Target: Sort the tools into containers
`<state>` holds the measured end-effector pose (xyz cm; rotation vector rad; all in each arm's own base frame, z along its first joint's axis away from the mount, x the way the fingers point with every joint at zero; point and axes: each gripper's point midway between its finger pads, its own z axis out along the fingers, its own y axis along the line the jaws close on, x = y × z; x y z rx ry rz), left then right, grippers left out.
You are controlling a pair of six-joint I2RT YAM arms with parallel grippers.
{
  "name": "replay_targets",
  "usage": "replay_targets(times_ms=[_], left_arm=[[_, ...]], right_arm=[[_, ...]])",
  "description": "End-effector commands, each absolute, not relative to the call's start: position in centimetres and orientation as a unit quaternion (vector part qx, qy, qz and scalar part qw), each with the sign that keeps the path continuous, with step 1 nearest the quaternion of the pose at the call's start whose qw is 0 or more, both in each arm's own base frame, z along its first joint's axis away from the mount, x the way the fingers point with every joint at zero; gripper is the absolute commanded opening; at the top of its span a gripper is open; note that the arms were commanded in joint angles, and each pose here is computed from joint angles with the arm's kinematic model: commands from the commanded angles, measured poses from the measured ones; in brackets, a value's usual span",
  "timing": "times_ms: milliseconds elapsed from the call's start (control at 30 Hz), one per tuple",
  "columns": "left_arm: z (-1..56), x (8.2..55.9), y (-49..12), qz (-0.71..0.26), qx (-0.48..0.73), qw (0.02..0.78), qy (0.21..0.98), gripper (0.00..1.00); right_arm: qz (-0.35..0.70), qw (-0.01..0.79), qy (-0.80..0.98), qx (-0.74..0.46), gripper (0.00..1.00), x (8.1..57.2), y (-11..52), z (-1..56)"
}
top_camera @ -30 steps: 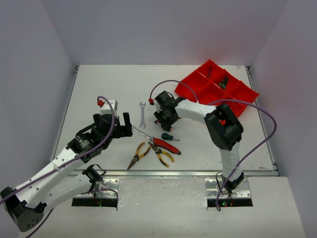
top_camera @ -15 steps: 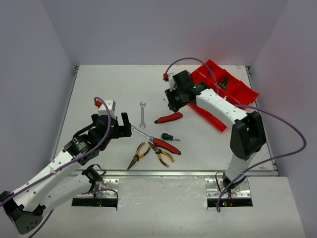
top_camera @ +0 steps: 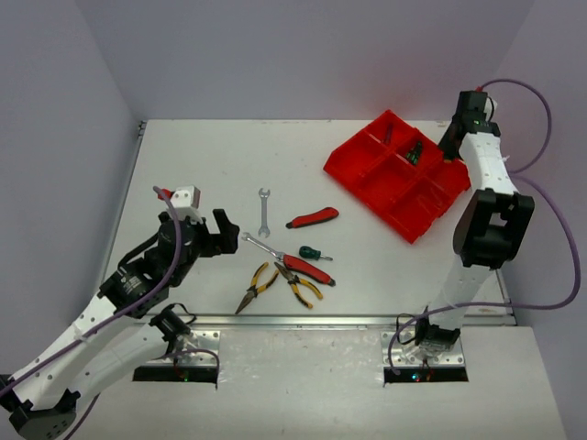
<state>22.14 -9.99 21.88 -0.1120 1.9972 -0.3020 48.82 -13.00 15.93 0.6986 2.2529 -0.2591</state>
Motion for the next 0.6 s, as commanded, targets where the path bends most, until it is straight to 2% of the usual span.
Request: replay_targets(times_ms=[0, 233, 300, 500, 567], left_arm=[[23.9, 22.4, -10.6, -0.157, -0.041, 0.557, 0.814, 1.00], [24.0, 22.2, -10.8, -0.165, -0.036, 0.558, 0.812, 1.00], [24.1, 22.1, -10.9, -0.168, -0.034, 0.560, 0.811, 1.00], [24.3, 22.1, -10.8, -0.169, -0.036, 0.562, 0.809, 1.00], [24.2, 22.1, -10.8, -0.168, -0.036, 0.561, 0.809, 1.00]], right_arm=[[-0.155, 0.401, 0.848, 0.310, 0.00, 51.1, -14.5, 16.6], [-0.194, 0.381, 0.842, 0.330, 0.05, 51.2, -16.0, 13.9], [-0.196, 0.373, 0.842, 0.336, 0.12, 50.7, -16.0, 13.3], [-0.196, 0.363, 0.838, 0.358, 0.11, 48.7, -16.1, 12.7], [-0.195, 0.359, 0.841, 0.354, 0.14, 48.4, -16.1, 12.5]])
